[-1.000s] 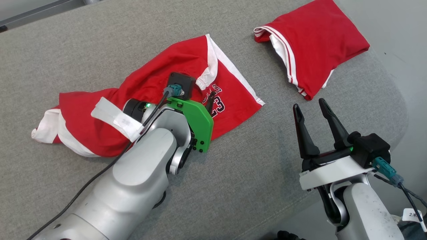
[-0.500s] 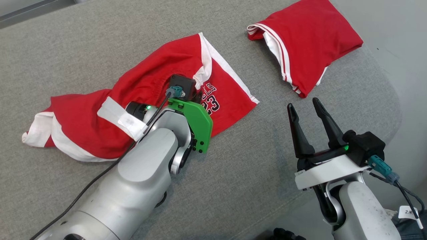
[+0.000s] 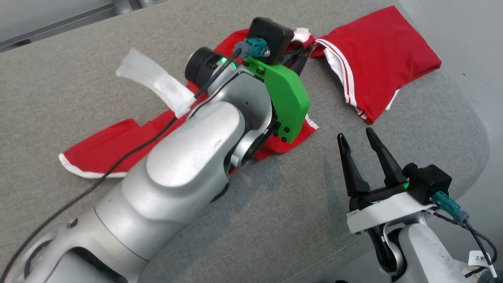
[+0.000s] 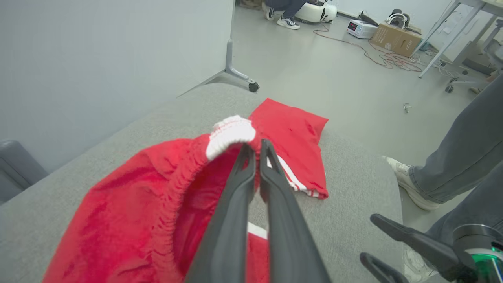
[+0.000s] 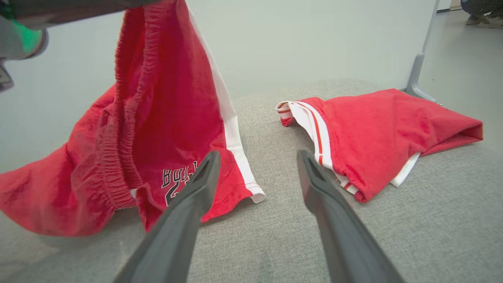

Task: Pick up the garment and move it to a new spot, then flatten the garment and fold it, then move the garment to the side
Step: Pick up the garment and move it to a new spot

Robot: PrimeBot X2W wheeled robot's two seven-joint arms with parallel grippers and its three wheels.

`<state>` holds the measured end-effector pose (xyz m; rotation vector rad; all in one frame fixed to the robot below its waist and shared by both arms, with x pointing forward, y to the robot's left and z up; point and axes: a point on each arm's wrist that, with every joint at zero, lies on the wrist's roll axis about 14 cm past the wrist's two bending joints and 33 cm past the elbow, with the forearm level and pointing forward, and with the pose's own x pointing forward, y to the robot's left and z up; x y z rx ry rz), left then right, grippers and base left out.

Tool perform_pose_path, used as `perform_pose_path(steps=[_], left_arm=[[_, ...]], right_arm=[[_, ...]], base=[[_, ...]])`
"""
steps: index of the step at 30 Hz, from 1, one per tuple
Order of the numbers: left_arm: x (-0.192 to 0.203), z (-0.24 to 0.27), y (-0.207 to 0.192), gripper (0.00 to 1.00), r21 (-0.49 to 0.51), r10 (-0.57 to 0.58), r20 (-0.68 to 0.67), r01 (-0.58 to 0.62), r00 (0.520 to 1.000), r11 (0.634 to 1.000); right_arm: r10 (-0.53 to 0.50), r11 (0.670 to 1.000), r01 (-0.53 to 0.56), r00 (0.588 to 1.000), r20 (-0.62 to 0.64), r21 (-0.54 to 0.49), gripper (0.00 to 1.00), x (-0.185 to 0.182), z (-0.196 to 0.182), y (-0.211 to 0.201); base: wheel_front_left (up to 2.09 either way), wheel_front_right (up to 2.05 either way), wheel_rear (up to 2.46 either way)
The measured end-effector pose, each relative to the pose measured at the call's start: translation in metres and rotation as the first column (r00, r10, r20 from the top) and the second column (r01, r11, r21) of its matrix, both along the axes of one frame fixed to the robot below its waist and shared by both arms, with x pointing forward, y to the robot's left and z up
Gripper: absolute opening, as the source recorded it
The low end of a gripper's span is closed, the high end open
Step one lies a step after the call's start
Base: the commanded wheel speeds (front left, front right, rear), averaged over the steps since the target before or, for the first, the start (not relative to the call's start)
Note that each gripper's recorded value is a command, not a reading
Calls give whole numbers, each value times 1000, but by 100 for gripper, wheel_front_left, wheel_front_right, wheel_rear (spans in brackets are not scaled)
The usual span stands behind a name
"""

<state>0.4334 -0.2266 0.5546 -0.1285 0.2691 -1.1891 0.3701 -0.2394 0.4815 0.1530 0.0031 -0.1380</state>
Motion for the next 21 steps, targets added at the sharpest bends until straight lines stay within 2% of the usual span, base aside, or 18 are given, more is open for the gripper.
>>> perform_pose_path(steps=[4, 8, 12, 16, 21], left_arm=[[7, 22, 18, 0, 66, -24, 58, 21, 998, 998], [10, 18, 55, 0, 190, -36, 16, 32, 999, 981], [15, 9, 111, 0, 294, 33, -33, -22, 999, 956], [11, -6, 176, 0, 399, 135, -58, -101, 989, 911], [-21, -25, 225, 0, 412, 250, -176, -159, 952, 897]], right_arm=[[11, 1000, -11, 1000, 8, 12, 100, 2, 1, 4], [19, 1000, -19, 1000, 18, 21, 100, 4, 2, 7], [17, 1000, -18, 999, 28, 26, 100, 6, 5, 6], [20, 999, -21, 999, 36, 27, 100, 7, 6, 7], [47, 999, -48, 998, 39, 21, 100, 12, 6, 15]], base=[[0, 0, 0], [0, 0, 0], [0, 0, 0], [0, 0, 0], [0, 0, 0]])
